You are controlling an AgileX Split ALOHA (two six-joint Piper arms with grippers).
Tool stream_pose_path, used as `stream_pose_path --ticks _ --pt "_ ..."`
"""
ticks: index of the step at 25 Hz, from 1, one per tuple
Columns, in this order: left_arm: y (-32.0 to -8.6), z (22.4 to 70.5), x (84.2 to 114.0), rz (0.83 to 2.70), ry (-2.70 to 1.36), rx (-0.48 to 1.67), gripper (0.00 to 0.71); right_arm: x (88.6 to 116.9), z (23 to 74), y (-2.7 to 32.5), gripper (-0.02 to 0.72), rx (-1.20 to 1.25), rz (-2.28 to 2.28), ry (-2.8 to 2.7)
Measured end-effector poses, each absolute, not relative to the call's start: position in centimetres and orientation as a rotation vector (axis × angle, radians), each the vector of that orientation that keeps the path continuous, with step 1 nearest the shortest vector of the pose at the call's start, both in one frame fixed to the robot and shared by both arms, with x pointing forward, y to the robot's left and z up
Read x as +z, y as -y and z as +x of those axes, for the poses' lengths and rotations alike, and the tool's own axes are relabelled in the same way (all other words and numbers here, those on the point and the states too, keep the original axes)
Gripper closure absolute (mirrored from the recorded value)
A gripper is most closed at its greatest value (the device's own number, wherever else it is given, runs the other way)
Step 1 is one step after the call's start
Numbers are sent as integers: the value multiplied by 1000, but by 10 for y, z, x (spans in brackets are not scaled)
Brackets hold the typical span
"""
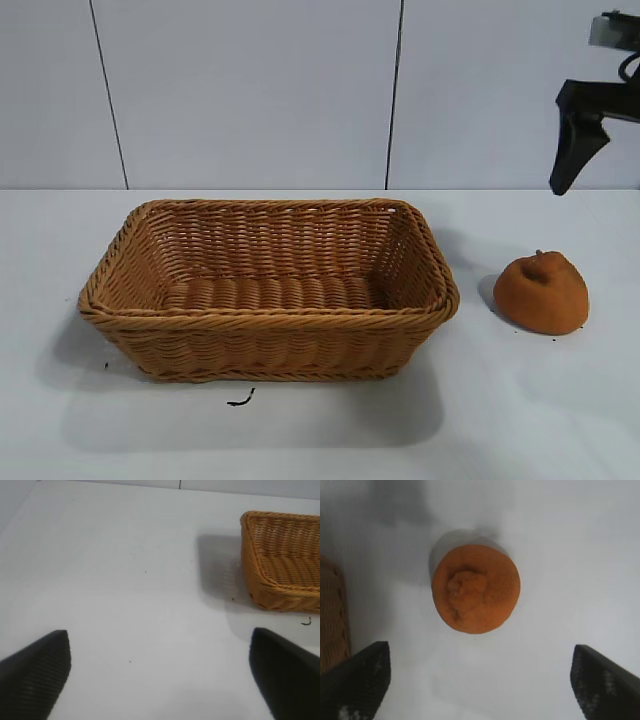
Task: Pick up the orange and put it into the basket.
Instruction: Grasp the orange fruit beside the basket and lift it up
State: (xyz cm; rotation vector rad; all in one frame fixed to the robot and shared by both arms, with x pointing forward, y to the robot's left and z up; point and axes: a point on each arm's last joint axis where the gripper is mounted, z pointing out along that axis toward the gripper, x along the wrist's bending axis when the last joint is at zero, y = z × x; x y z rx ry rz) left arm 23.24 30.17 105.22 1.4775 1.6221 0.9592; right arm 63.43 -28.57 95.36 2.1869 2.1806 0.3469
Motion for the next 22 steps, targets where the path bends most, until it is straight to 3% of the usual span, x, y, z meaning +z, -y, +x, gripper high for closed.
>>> stream_pose_path --ticks 7,14,17,22 --pt "-302 232 1052 1477 -1622 959 14 915 642 275 29 276 2235 -2180" --pt "-302 232 1052 1477 -1622 959 14 899 642 279 66 181 2233 -2181" --pt "-302 232 1052 1477 -1622 959 14 899 642 279 188 180 2232 -2181" --pt "-302 232 1052 1477 -1622 959 14 899 642 279 603 180 2232 -2181"
